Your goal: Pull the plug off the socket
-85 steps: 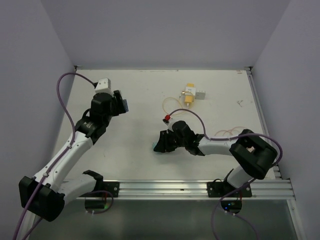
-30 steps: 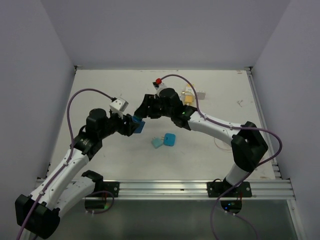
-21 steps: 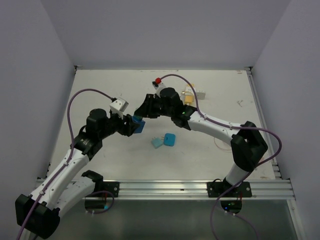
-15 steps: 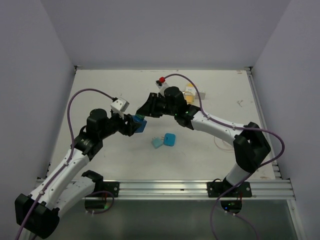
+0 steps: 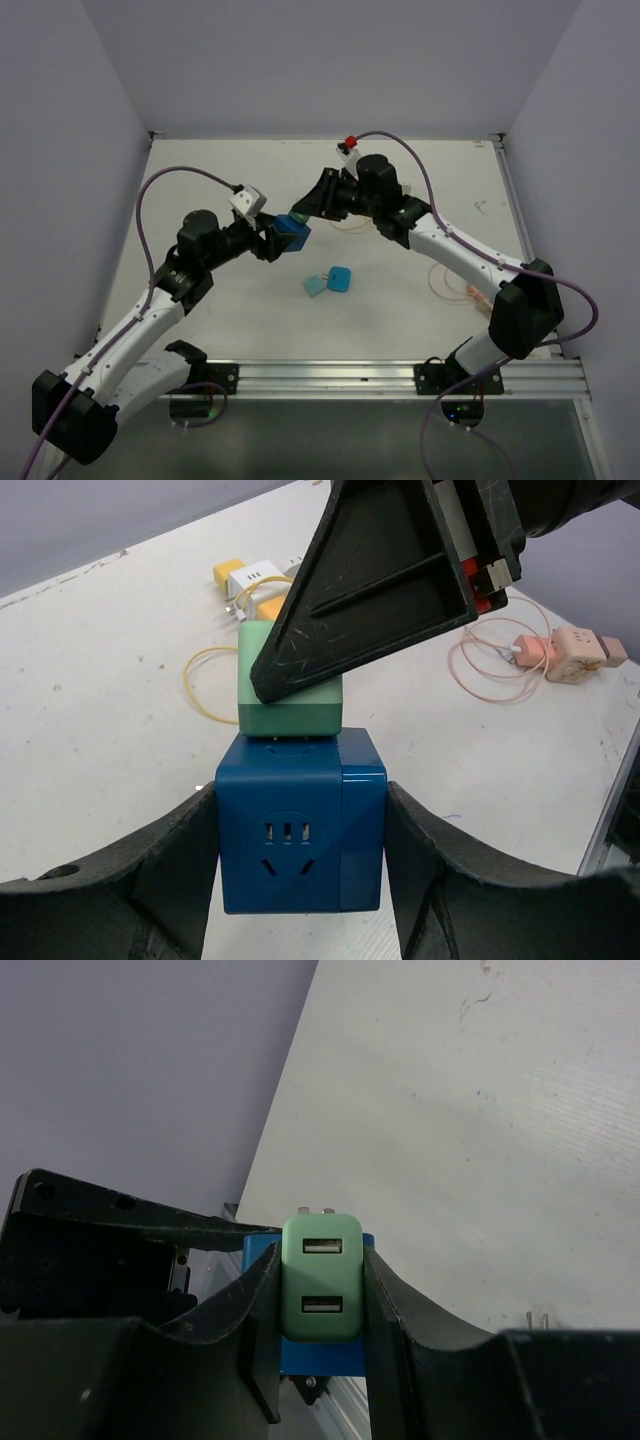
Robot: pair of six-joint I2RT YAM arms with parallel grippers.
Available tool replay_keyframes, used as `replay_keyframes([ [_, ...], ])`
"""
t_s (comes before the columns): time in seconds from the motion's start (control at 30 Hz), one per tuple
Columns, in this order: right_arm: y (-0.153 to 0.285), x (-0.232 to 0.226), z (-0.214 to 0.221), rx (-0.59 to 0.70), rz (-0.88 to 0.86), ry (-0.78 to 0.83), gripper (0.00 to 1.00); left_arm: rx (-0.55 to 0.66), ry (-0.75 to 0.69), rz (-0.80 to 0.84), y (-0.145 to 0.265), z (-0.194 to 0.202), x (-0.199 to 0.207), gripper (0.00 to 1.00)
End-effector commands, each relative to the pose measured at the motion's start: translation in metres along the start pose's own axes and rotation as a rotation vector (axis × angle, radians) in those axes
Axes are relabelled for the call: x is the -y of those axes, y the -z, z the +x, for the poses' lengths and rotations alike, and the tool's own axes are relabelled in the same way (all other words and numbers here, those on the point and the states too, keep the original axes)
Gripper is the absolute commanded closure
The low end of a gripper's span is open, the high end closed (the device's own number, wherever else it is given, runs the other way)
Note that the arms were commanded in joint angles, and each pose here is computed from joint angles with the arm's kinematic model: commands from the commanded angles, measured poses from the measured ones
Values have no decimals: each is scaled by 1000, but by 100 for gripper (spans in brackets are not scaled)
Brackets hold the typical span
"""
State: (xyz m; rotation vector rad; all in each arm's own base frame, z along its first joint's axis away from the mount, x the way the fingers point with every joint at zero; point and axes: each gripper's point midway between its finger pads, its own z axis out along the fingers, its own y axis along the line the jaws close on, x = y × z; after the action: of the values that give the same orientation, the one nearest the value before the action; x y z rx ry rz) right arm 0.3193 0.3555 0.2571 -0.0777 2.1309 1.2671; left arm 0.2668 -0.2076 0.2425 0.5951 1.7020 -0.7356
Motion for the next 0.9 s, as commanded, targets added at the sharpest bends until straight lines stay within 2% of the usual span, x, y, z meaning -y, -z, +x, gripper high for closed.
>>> replay_keyframes([
  [0.0, 66, 19, -132, 396, 163, 117, 100, -156, 51, -102, 11, 39, -20, 100],
  [0.2, 95, 33, -157, 458, 215, 128, 100, -199, 64, -120, 8, 49, -24, 100],
  [0.57, 145, 45, -196, 590, 199, 64, 100, -243, 76, -132, 4, 58, -26, 100],
  [0.8, 133, 41, -181, 522, 112, 14, 100, -196, 66, -113, 5, 48, -22, 100],
  [0.83, 132, 36, -180, 519, 84, 22, 100, -177, 59, -96, 7, 45, -18, 97],
  [0.87, 128, 42, -173, 500, 80, 3, 100, -147, 46, -89, 7, 38, -17, 84],
])
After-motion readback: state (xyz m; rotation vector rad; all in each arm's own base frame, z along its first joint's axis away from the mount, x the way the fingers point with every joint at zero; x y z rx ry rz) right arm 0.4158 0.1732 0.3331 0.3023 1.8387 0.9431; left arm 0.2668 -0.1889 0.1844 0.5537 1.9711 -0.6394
